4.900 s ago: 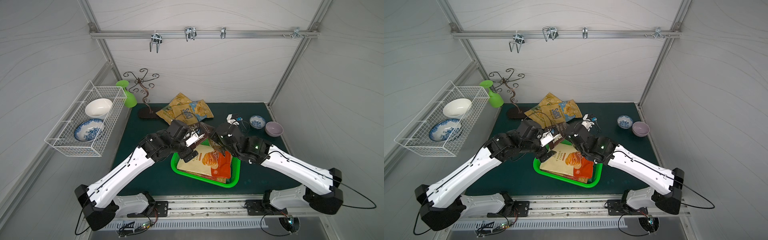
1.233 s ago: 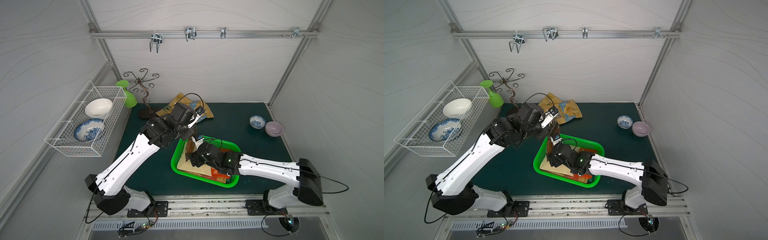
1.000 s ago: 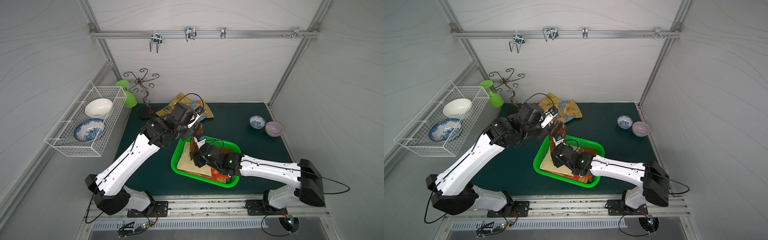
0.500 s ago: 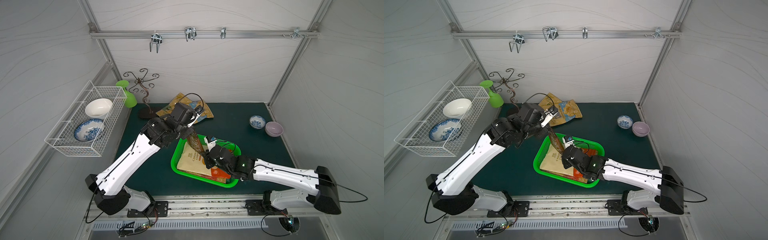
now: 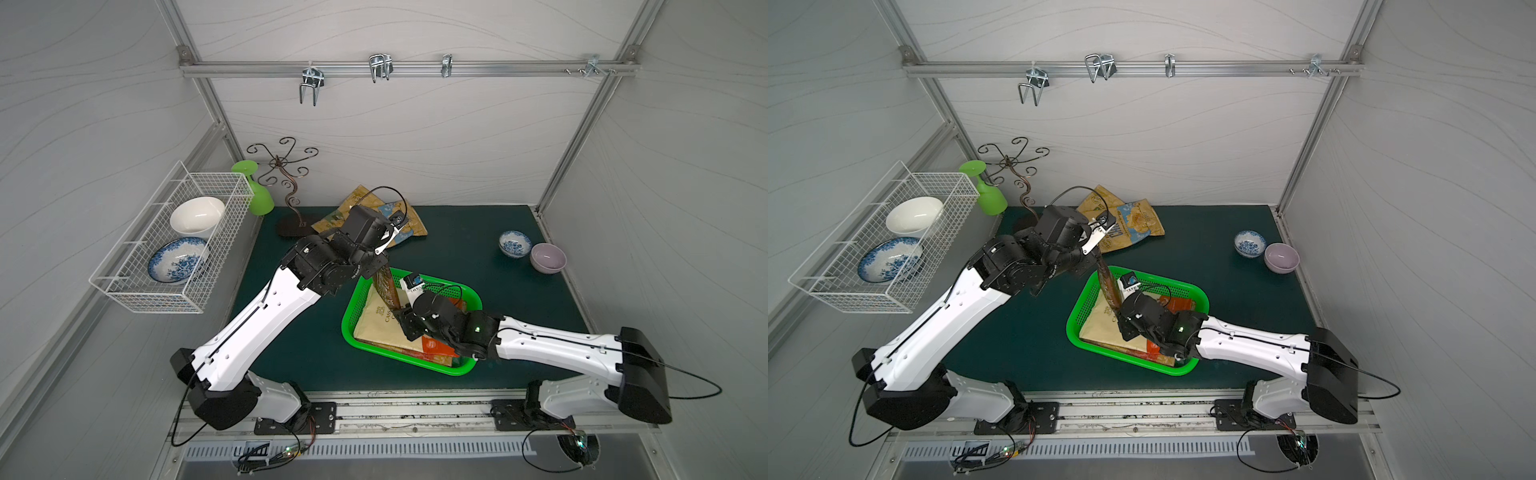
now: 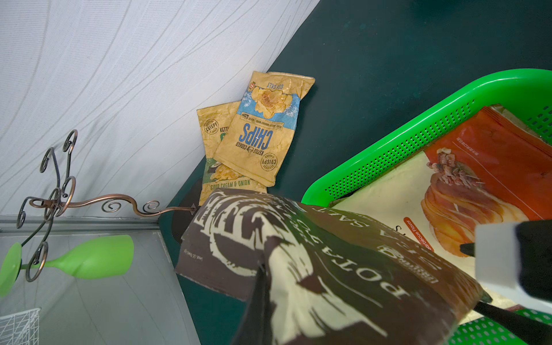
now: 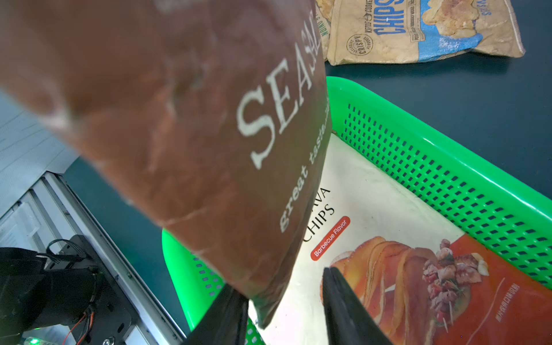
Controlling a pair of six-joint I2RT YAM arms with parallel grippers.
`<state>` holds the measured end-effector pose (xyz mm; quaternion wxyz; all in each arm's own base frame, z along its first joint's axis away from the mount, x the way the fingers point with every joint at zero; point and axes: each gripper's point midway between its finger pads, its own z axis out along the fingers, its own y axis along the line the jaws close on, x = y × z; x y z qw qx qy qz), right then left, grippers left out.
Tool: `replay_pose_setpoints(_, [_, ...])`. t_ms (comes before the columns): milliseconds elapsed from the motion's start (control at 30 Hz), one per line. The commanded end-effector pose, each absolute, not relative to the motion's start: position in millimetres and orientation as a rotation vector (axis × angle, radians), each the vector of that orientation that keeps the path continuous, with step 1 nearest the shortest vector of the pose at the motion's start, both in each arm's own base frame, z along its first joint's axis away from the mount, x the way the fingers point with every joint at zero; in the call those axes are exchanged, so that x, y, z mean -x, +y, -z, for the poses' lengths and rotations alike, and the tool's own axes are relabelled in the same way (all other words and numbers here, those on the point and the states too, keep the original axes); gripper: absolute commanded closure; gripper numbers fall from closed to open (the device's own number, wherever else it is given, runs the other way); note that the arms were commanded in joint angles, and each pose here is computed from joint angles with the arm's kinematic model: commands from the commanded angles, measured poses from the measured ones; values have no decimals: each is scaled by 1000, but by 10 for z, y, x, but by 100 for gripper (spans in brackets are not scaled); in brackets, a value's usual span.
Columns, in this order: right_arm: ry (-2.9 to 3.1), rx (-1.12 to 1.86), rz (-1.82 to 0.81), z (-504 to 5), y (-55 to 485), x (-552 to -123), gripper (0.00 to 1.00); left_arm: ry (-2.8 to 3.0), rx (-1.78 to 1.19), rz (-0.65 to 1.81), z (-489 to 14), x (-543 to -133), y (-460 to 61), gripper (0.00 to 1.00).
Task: Put the potato chips into the basket
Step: Pick up the potato chip from the center of the board.
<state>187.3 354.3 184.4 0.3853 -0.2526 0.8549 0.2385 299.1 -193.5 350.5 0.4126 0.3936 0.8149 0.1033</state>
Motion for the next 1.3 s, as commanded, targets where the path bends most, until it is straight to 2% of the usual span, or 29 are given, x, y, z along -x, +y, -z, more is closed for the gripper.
replay_pose_setpoints(0, [2168, 625, -620, -1862, 3607, -1905, 62, 1991, -906, -223, -3751, -3077, -1974, 100])
replay_pose_setpoints(67, [2162, 615, -613, -1877, 3599, -1923, 70, 1991, -906, -223, -3753, -3073, -1970, 100])
replay_pose_setpoints(167, [2152, 601, -582, -1926, 3522, -1956, 89, 1991, -903, -227, -3757, -3078, -1953, 100])
replay_pose_setpoints(300, [2138, 586, -538, -2053, 3338, -1992, 100, 1995, -904, -242, -3723, -3092, -1906, 100])
replay_pose_setpoints(567, [2180, 616, -416, -2255, 2677, -1966, 100, 2093, -931, -238, -3367, -3161, -1734, 100])
replay_pose_setpoints(767, [2260, 640, -391, -2428, 2159, -1855, 100, 2173, -1087, -78, -2866, -3023, -1864, 100])
replay_pose_setpoints(900, [2325, 671, -347, -2492, 1969, -1797, 100, 2192, -1133, 34, -2638, -2964, -2022, 100])
replay_pose_setpoints(1267, [2441, 675, -251, -2480, 1772, -1902, 100, 2188, -1233, 21, -2201, -3167, -2208, 100])
